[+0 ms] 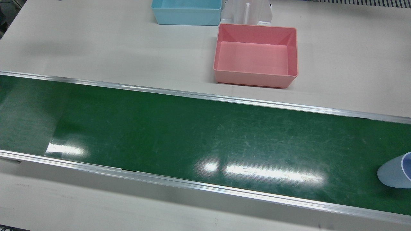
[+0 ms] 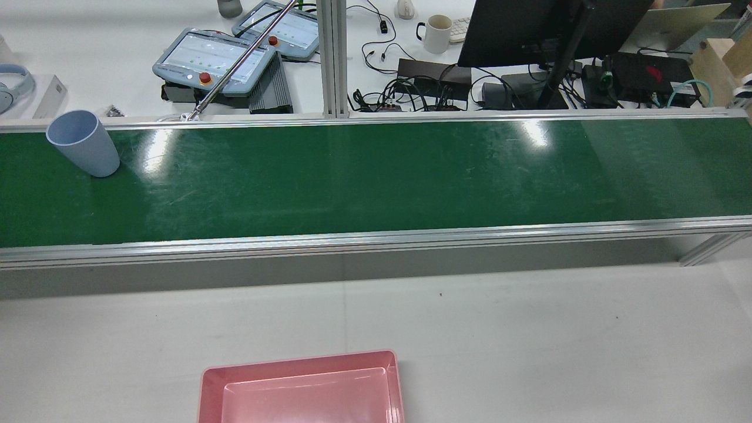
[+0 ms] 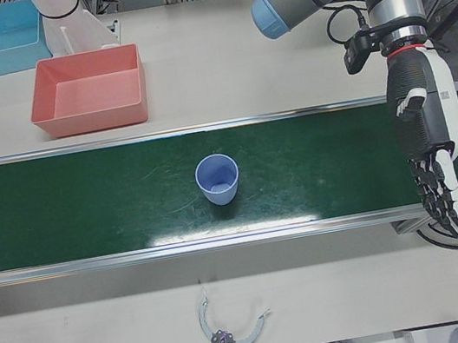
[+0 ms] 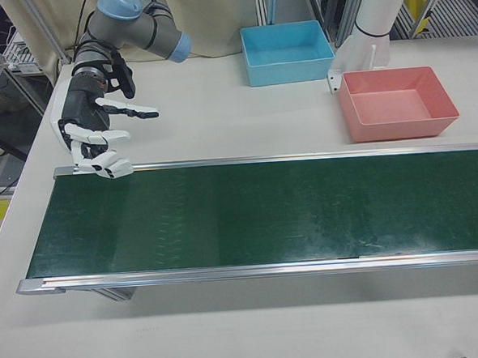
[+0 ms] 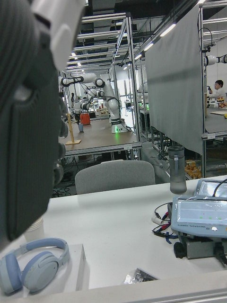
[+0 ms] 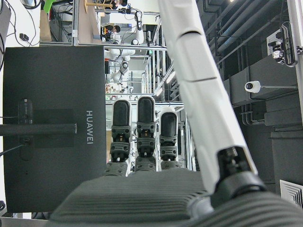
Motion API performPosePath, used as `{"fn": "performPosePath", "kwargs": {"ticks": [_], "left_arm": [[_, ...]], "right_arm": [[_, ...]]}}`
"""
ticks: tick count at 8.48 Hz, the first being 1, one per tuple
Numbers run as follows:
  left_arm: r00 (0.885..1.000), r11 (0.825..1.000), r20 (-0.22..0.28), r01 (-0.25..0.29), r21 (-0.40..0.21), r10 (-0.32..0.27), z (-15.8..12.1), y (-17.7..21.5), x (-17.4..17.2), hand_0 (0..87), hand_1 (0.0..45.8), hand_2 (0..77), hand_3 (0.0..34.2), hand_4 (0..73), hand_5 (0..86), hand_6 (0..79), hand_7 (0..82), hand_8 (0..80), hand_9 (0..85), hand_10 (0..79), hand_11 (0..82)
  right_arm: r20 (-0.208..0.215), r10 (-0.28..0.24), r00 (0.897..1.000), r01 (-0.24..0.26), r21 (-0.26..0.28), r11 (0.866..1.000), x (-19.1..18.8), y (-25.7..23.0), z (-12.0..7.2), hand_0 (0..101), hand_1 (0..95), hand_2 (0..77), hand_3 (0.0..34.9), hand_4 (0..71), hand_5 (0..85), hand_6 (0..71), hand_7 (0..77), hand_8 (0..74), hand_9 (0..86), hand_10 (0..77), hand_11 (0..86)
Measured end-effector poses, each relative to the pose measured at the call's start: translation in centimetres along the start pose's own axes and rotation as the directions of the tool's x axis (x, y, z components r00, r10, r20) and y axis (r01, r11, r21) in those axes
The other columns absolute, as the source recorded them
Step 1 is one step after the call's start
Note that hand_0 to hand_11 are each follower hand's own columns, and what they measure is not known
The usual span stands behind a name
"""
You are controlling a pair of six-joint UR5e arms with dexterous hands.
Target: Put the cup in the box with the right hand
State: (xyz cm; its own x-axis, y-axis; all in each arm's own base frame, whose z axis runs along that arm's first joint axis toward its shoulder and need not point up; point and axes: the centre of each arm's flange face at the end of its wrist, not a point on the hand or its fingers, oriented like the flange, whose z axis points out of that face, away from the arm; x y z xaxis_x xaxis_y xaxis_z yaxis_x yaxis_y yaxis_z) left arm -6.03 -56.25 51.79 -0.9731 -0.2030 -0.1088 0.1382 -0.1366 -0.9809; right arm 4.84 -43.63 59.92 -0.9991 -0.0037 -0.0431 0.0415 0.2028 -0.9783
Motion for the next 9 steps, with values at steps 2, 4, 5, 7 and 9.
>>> {"fn": "performPosePath", "kwargs": {"ticks": [2,4,5,7,9], "left_arm": [[1.0,1.0,0.0,0.0,-0.001,0.0,0.02,0.02,0.0,0.0,0.5,0.5,0.0,0.0,0.0,0.0,0.0,0.0,0.0,0.0,0.0],[1.0,1.0,0.0,0.0,-0.001,0.0,0.01,0.03,0.0,0.0,0.5,0.5,0.0,0.0,0.0,0.0,0.0,0.0,0.0,0.0,0.0],[1.0,1.0,0.0,0.0,-0.001,0.0,-0.02,0.01,0.0,0.0,0.5,0.5,0.0,0.0,0.0,0.0,0.0,0.0,0.5,0.0,0.0],[1.0,1.0,0.0,0.0,-0.002,0.0,-0.02,0.05,0.0,0.0,0.5,0.5,0.0,0.0,0.0,0.0,0.0,0.0,0.5,0.0,0.0],[1.0,1.0,-0.001,0.0,-0.002,0.0,-0.03,0.05,0.06,0.0,0.5,0.5,0.0,0.0,0.0,0.0,0.0,0.0,0.0,0.0,0.0]], "right_arm": [[0.0,-0.001,1.0,0.001,0.001,1.0,0.0,-0.01,-0.01,80,30.5,0.5,0.0,26.7,15.8,16.4,57.8,30.5,39.8,24.0,38.2],[0.0,-0.001,1.0,0.001,0.0,1.0,0.0,0.0,0.0,80,31.6,0.5,0.0,25.1,15.8,16.4,57.8,30.5,39.8,24.0,38.2],[0.0,-0.001,1.0,0.001,-0.001,1.0,0.0,0.04,0.01,80,31.6,0.5,0.0,26.2,15.8,16.4,57.8,30.5,39.8,24.0,38.2],[0.0,-0.001,1.0,0.001,-0.002,1.0,0.0,0.06,0.02,80,33.3,0.5,0.0,26.2,15.8,16.4,57.8,30.5,39.8,24.0,38.2],[0.0,-0.001,1.0,0.001,-0.001,1.0,0.0,0.05,0.02,80,27.3,0.0,0.0,25.6,14.2,15.3,55.6,30.0,37.6,22.9,36.5]]}}
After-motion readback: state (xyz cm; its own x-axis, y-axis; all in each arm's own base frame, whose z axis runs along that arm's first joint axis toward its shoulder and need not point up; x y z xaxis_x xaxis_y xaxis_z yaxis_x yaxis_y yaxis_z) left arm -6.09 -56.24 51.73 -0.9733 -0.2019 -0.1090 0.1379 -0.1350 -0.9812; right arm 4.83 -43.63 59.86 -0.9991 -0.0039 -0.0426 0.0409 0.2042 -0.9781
